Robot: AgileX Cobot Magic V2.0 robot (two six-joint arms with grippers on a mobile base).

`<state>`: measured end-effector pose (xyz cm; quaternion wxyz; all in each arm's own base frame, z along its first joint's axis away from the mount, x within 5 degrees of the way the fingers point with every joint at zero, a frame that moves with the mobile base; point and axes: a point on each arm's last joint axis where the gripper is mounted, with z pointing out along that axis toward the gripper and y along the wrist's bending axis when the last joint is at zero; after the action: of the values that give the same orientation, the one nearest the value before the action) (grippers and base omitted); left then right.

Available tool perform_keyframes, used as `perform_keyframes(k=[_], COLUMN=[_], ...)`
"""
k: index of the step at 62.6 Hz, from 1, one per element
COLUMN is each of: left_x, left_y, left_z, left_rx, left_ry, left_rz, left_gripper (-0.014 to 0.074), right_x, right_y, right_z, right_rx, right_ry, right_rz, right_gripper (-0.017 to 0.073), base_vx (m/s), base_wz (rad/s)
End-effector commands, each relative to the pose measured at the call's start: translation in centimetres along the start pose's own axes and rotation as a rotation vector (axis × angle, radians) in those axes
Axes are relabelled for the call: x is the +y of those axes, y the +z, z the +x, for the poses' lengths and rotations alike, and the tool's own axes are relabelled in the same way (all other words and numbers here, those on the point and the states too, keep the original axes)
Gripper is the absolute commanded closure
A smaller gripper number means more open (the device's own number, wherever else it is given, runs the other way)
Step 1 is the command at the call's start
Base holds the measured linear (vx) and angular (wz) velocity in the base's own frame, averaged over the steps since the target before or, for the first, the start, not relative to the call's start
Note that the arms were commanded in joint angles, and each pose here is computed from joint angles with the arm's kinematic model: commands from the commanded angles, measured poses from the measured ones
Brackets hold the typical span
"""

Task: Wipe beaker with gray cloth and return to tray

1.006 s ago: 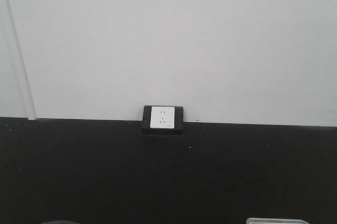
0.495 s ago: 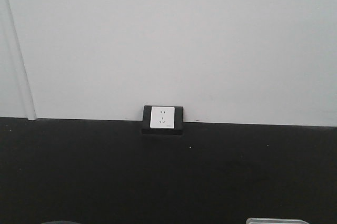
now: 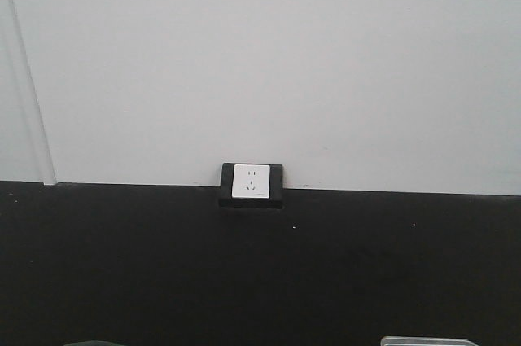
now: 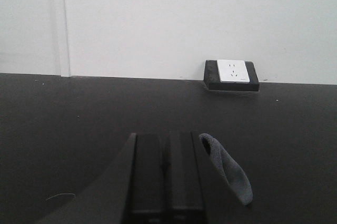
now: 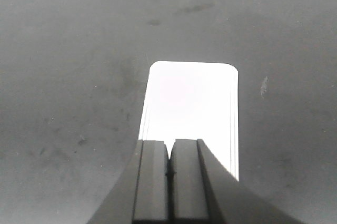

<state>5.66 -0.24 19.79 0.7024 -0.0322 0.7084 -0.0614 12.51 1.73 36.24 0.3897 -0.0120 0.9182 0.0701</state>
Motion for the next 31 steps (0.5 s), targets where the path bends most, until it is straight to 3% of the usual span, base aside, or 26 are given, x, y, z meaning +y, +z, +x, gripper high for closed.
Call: perform_keyframes(k=[1,21,31], left_x=[0.1,0.1,0.1], left_y=[0.0,0.0,0.0], left_z=[0.2,0.2,0.2], left_rx=[-0.065,-0.065,-0.065], left_ry=[-0.008,-0.008,-0.008], left_rz=[0.004,0.004,0.004], left_gripper=[0.06,0.06,0.06], right_x=[0.1,0.0,-1.1], right_y=[-0.8,-1.0,-1.5], right_z=[-1.1,-0.9,1.6], right_rx=[-0.093,-0.12,-0.358], right_ry=[-0.011,-0.022,-0.077], right_rz=[-0.004,0.009,0.094], right_gripper=[0.0571,0.0571,0.0571], base_vx=[0.0,0.0,0.0], base_wz=[0.0,0.0,0.0])
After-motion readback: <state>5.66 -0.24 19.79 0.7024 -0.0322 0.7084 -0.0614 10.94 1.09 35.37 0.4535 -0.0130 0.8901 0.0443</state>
